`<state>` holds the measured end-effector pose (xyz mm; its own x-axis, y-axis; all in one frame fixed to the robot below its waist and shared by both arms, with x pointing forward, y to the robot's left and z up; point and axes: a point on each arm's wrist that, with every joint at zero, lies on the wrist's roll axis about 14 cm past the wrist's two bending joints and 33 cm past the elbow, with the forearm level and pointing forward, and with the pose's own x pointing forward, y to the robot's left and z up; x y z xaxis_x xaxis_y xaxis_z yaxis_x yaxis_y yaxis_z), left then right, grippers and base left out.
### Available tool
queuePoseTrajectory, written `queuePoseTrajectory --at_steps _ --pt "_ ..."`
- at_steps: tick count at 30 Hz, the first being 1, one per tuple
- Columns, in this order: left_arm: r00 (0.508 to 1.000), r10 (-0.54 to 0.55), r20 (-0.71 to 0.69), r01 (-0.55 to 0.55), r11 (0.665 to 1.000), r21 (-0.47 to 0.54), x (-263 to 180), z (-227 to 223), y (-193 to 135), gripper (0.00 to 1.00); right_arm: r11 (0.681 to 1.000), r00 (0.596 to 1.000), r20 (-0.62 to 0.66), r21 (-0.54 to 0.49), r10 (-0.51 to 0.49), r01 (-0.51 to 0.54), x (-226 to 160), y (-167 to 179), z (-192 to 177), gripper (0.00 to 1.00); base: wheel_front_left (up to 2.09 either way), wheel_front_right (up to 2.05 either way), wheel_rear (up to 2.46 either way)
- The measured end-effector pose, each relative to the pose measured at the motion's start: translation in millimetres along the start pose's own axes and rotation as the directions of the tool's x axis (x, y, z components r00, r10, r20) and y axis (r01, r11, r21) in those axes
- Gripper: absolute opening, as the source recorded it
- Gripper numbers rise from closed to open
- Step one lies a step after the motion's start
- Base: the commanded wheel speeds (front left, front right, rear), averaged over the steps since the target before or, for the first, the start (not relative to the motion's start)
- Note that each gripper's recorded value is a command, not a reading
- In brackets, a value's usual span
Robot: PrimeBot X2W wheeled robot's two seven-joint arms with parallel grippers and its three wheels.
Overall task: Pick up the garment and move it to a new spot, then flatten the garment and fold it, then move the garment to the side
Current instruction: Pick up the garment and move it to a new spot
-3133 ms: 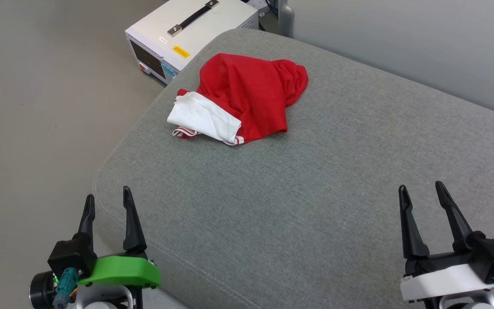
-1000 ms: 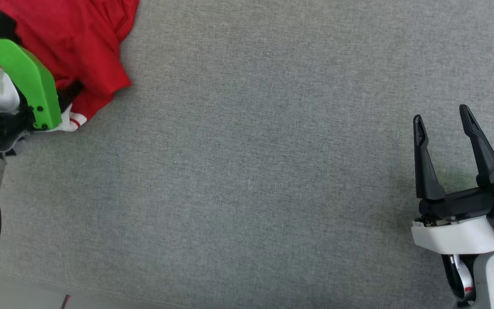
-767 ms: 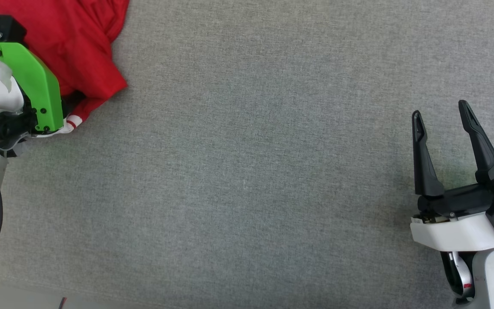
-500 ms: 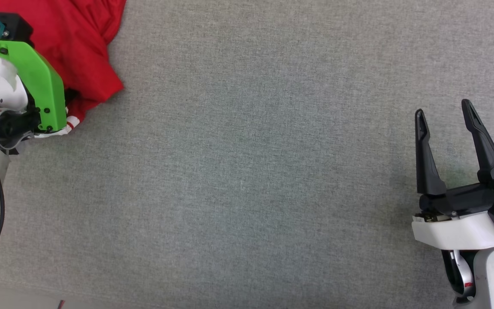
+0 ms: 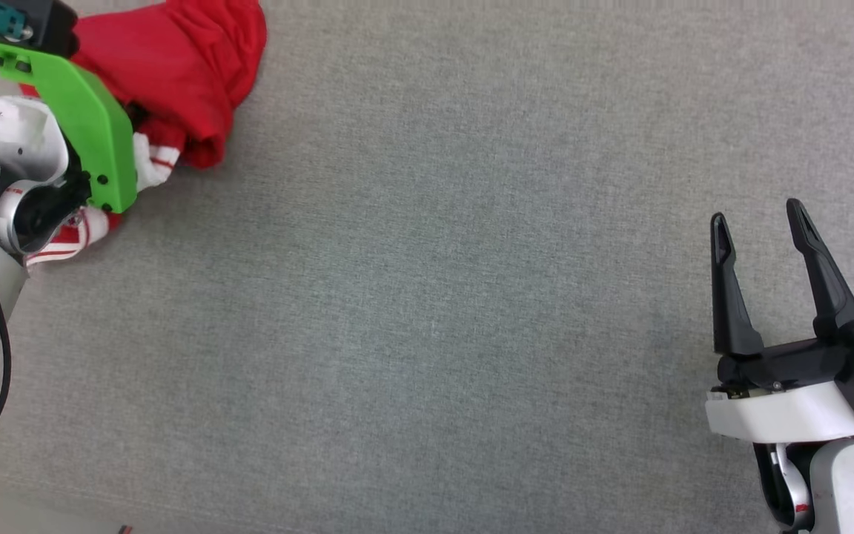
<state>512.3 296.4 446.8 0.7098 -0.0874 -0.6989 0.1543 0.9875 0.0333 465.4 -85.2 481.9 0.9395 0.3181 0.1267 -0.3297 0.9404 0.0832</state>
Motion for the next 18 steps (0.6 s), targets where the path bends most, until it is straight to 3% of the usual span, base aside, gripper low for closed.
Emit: queuePoseTrajectory --at_steps 10,14,18 --pt "0.962 -0.108 0.252 0.069 0.985 0.160 -42.4 74.1 -42.2 0.00 1.000 0.998 0.056 0.014 -0.014 0.014 -8.9 1.8 29.2 1.00 0.00 0.00 0.00" --pt "0.933 -0.190 0.305 0.119 0.965 0.235 -46.3 99.8 -74.6 0.00 0.998 0.996 0.067 0.028 -0.054 0.052 -16.8 -9.5 36.6 1.00 0.00 0.00 0.00" --pt "0.892 -0.301 0.338 0.185 0.924 0.333 -48.2 123.1 -122.3 0.00 0.995 0.993 0.063 0.030 -0.099 0.097 -29.3 -22.4 40.5 1.00 0.00 0.00 0.00"
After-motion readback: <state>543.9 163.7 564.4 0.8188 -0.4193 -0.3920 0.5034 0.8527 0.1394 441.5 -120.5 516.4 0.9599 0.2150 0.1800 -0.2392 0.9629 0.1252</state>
